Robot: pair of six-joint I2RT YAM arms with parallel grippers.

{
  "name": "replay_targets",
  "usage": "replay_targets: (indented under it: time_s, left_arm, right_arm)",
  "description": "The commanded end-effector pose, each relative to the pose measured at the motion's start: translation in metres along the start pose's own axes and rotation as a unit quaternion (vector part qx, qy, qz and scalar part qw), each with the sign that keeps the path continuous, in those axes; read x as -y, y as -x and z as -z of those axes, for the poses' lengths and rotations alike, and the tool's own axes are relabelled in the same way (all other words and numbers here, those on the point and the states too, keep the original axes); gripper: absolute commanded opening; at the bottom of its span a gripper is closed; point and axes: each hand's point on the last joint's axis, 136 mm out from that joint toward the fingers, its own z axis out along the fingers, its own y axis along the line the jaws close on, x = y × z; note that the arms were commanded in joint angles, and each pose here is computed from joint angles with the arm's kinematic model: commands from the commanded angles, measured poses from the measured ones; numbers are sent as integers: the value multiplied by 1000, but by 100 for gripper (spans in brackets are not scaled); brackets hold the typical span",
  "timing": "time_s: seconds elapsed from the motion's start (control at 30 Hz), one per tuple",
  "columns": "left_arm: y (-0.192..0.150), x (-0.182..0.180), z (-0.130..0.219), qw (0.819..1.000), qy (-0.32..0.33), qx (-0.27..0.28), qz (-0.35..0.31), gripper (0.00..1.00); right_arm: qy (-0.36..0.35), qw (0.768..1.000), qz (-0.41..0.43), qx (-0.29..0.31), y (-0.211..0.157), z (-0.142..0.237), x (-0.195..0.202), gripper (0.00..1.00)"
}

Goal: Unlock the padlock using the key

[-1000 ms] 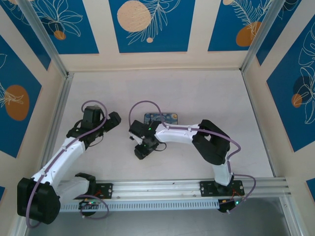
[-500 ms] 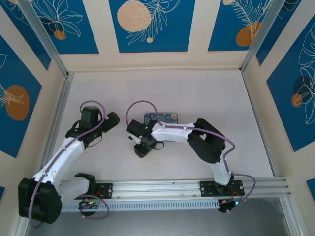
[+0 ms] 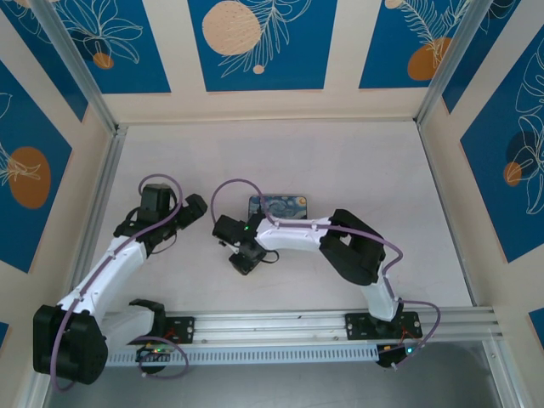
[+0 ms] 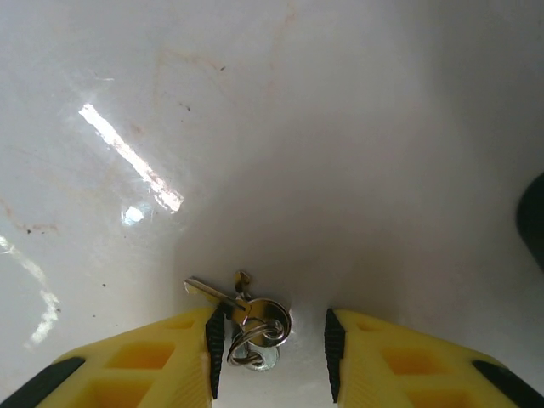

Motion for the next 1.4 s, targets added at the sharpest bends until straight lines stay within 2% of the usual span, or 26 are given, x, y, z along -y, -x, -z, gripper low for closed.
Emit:
replay_targets:
  time_s: [0.0,0.27,0.47,0.97,1.2,1.37]
  left_arm:
    - [1,-1,1,1000,-8,1,13,100]
    - [0,-3,5,1000,-5,3,13,100]
    - [0,0,8,1000,-8,1,9,100]
    - [-3,25,6,998,-65,-27,7,100]
    - [-19,60,1,986,-152,-61,36,100]
    - [-31,102,3,978,-194,-78,1,100]
  right_arm:
    - [-23,999,17,-46,-22,-21,-3,38]
    - [-31,998,5,-47,-24,-22,-2,21]
    - [-23,999,-4,-30,-21,-7,-4,0]
    - [36,993,-97,60,-12,64,11,0]
    - [60,979,-164,107,-17,99,39,0]
    - [91,960,-223,143,-21,121,68,0]
